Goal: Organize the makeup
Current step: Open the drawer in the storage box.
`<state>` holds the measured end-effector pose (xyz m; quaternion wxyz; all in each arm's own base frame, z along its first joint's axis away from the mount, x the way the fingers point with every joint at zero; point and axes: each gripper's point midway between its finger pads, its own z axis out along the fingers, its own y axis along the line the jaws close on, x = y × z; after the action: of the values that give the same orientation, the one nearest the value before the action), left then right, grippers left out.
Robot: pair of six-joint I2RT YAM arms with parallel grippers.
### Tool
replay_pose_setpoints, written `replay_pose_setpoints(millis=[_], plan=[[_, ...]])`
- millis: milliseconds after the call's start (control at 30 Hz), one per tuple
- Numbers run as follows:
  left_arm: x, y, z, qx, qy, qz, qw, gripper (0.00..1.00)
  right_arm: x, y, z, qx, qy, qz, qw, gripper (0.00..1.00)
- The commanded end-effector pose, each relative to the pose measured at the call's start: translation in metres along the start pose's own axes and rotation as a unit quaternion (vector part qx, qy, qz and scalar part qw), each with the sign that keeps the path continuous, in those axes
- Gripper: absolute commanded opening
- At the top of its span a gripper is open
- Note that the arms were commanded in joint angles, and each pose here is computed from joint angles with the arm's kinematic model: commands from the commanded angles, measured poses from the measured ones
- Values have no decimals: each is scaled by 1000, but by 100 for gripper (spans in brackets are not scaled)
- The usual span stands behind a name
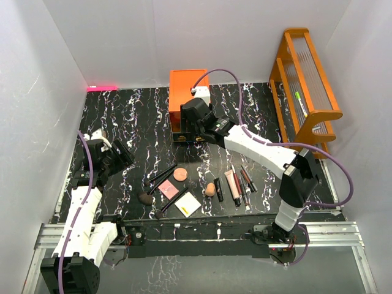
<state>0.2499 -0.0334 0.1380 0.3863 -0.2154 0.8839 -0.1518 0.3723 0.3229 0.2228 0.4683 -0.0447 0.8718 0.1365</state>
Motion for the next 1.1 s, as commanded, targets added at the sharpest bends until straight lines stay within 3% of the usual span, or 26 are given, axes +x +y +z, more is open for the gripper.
replay_pose_setpoints(millis=[0, 733, 1067], plan=[[-7, -7, -8, 9, -12, 0, 1000, 69, -27, -8, -1, 50, -40, 13, 998, 64], [-5, -10, -8, 14, -9, 4, 1000, 69, -34, -2, 32, 73, -64, 8, 995, 65], [-5, -11, -8, 15, -9, 3, 1000, 69, -40, 0, 36, 78, -74, 8, 994, 58]])
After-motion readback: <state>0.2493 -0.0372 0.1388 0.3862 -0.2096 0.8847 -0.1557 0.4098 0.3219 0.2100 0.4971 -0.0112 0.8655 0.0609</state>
